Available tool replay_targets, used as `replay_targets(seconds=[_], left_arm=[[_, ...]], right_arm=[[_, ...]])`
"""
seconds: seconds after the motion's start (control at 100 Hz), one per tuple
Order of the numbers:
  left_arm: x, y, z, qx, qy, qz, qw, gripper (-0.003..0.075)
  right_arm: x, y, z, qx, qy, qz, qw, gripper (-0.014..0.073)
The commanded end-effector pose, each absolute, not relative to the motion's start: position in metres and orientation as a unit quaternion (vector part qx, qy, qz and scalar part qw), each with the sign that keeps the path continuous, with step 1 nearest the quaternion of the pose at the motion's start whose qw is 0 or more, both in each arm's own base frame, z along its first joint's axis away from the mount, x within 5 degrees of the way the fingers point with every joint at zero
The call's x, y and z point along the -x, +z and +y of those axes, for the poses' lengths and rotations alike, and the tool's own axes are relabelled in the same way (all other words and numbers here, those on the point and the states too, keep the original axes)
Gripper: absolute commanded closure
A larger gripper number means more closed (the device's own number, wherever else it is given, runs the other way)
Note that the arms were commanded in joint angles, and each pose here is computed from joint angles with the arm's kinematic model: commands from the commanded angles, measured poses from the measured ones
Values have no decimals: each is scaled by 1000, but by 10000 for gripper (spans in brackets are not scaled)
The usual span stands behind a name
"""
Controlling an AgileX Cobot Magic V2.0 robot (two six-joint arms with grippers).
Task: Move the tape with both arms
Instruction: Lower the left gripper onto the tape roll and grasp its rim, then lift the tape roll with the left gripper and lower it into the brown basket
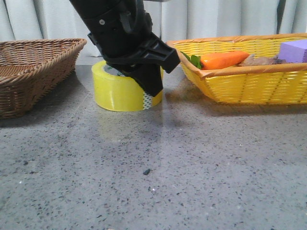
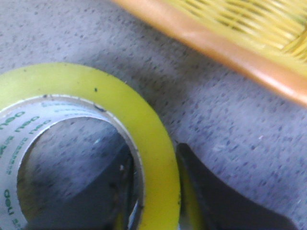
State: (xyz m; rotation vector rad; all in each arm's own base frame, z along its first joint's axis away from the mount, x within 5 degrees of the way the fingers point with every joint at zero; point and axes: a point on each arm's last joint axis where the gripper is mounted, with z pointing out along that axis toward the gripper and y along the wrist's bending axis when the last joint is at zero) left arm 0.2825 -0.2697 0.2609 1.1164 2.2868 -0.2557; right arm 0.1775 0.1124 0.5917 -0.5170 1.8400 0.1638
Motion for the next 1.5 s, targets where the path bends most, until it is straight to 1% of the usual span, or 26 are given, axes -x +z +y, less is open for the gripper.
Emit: replay_targets(seconds=[0.0, 0.12, 0.22, 0.32, 0.39, 0.48, 0.58, 0.66, 0.8, 0.89, 0.98, 1.13, 1.28, 1.33, 1.38, 1.49], left_arm=[[-280, 308, -263, -414, -102, 828, 364, 741], [-275, 336, -251, -423, -78, 817, 385, 741], [-272, 368, -237, -406, -80, 812, 412, 741], [-265, 402, -217, -382, -84, 802, 451, 741], [-261, 421, -199, -363, -80, 800, 472, 741], [-259, 438, -170, -329, -68, 802, 494, 741], [-263, 444, -139, -291, -44, 818, 495, 741], [-269, 440, -117, -262, -25, 837, 480, 741], [-279, 421, -96, -232, -7, 864, 447, 741], [-284, 402, -92, -223, -8, 869, 441, 741], [-287, 376, -88, -219, -6, 876, 429, 741], [-288, 340, -87, -205, -22, 883, 422, 741], [-286, 317, -86, -198, -30, 884, 421, 734], [-286, 312, -86, -198, -30, 884, 423, 705], [-286, 310, -86, -198, -30, 883, 424, 645], [-287, 311, -86, -195, -34, 881, 430, 441]], right_arm=[[-165, 601, 99, 210, 64, 776, 591, 669], [-165, 601, 99, 210, 64, 776, 591, 669], [-165, 601, 99, 210, 64, 776, 591, 669], [-165, 601, 99, 210, 64, 776, 591, 669], [-165, 601, 99, 210, 64, 776, 591, 669], [-165, 601, 99, 210, 64, 776, 591, 669], [-165, 601, 99, 210, 64, 776, 591, 669], [-165, 601, 99, 210, 64, 776, 591, 669], [-165, 601, 99, 210, 64, 776, 591, 669], [-165, 601, 99, 210, 64, 776, 591, 669], [-165, 601, 99, 210, 64, 776, 592, 669], [-165, 601, 99, 210, 64, 776, 592, 669], [-165, 601, 99, 210, 64, 776, 592, 669], [-165, 601, 99, 210, 64, 776, 592, 669], [-165, 601, 99, 210, 64, 776, 592, 669], [-165, 601, 99, 210, 64, 776, 592, 669]])
